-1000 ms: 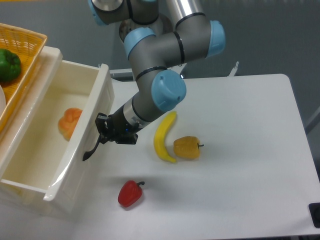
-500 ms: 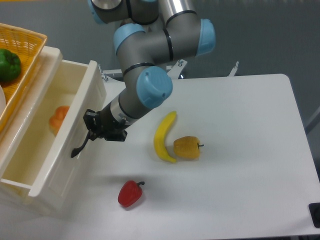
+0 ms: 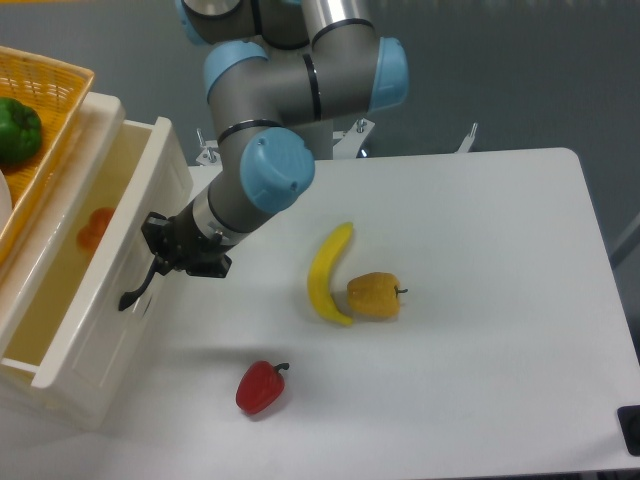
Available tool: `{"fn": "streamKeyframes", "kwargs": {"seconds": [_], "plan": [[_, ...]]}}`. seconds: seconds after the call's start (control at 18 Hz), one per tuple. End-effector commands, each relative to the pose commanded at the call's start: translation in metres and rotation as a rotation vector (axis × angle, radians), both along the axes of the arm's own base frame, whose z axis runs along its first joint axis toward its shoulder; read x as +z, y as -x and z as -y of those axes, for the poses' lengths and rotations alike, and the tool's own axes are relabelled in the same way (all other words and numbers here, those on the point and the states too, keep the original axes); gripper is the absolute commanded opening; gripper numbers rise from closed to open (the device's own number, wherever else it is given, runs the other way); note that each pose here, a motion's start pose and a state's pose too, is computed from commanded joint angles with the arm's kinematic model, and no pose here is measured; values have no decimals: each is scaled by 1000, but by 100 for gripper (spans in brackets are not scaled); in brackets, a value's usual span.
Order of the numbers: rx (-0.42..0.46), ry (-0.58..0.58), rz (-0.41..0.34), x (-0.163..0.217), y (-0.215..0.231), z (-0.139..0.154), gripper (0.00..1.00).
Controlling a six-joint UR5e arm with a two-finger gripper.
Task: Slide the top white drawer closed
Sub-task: 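Push the drawer front with the gripper into the cabinet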
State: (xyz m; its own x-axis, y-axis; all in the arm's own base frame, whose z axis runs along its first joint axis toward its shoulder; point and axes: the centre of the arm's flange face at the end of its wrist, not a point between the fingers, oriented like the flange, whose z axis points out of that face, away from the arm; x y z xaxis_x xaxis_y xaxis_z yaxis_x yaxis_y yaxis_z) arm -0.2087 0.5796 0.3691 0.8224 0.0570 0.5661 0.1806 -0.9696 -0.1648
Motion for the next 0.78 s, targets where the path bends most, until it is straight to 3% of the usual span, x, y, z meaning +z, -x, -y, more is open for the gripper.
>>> {"fn": "streamKeyframes", "kwargs": {"seconds": [0.78], "plan": [[-40,6,0,-2,-34,-13,3]]}}
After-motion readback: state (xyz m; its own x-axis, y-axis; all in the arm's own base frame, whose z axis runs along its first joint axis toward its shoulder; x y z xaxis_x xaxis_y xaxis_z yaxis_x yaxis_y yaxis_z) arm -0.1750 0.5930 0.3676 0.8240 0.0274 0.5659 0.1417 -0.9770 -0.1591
